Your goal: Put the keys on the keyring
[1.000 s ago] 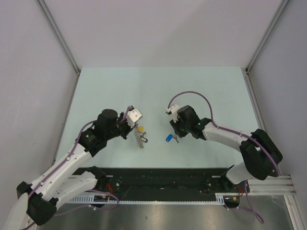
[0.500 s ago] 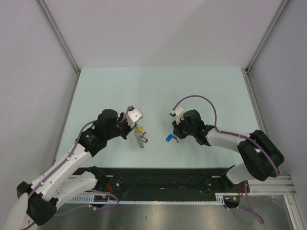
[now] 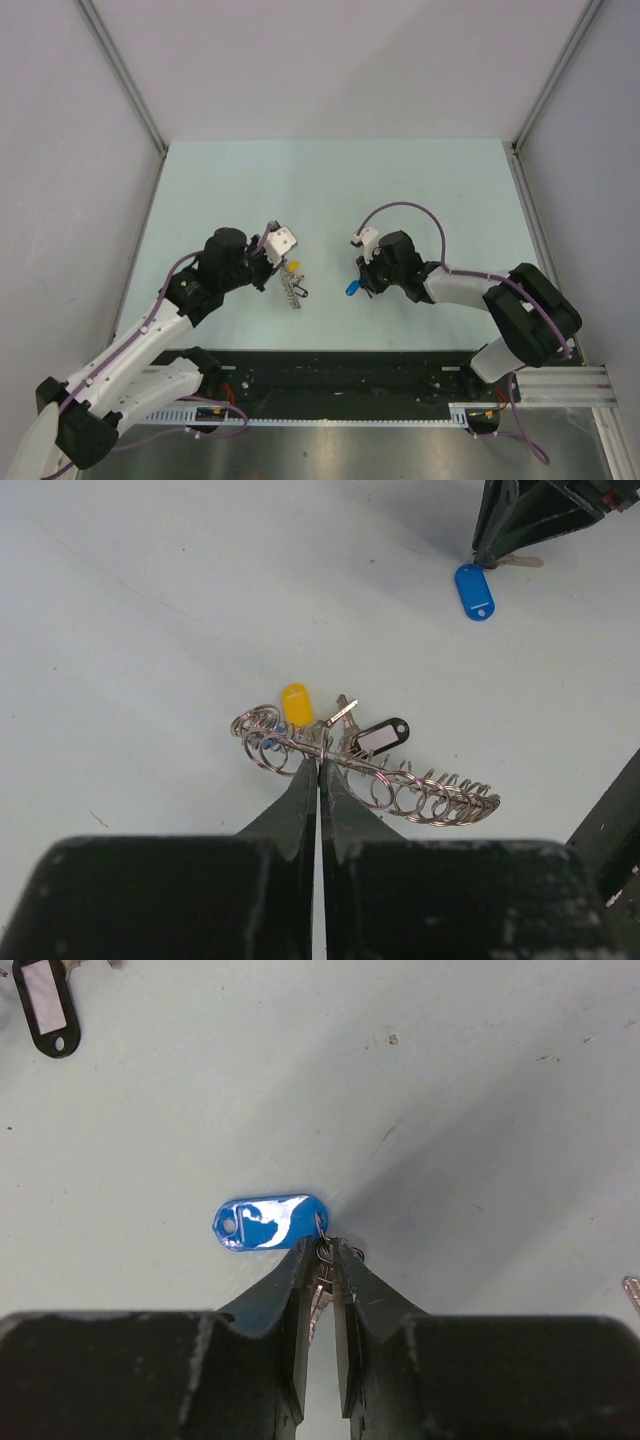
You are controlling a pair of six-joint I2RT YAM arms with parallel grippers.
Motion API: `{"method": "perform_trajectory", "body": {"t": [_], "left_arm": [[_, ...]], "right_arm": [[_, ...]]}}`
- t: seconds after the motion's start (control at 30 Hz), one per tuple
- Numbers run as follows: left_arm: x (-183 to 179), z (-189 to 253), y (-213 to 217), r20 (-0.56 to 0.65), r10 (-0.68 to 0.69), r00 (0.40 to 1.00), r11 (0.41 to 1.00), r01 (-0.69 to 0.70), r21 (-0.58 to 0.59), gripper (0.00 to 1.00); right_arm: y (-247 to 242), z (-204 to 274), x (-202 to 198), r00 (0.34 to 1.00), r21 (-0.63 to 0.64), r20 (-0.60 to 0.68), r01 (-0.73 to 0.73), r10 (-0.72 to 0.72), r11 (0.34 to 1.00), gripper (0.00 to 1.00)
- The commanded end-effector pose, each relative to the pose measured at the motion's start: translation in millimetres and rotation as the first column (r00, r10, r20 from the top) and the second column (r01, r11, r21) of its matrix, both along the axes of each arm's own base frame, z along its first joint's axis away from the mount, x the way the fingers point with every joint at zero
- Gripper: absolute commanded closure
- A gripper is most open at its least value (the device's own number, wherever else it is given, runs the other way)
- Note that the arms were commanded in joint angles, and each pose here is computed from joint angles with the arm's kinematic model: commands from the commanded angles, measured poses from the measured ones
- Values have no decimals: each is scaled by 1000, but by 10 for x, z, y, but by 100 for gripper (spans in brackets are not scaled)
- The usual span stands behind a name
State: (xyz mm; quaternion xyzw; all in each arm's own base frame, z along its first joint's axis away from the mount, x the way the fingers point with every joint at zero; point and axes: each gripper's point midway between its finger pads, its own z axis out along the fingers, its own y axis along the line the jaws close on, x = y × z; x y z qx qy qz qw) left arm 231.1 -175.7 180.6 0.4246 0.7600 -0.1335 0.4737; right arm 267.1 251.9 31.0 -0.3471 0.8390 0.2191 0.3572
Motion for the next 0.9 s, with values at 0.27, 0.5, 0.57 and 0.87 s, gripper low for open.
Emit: {"method": "perform_trajectory", "body": {"t": [0.27, 0.5, 0.57, 0.87], "left_arm": [[61, 112, -44, 36, 5, 999, 999, -4, -34, 100], [29, 110, -78, 41, -26, 999, 999, 28, -40, 100], [13, 112, -113, 55, -56, 997, 997, 58, -44, 100], [-242, 60, -415, 106, -328, 939, 940, 335, -62, 100]], "right_arm": [[74, 51, 121, 999, 32, 38, -3, 1, 999, 91], [79, 219, 85, 998, 50, 58, -17, 14, 999, 100], [102, 343, 64, 996, 59, 85, -32, 27, 998, 100], [296, 1165, -215, 938, 62, 317, -171, 143, 983, 100]]}}
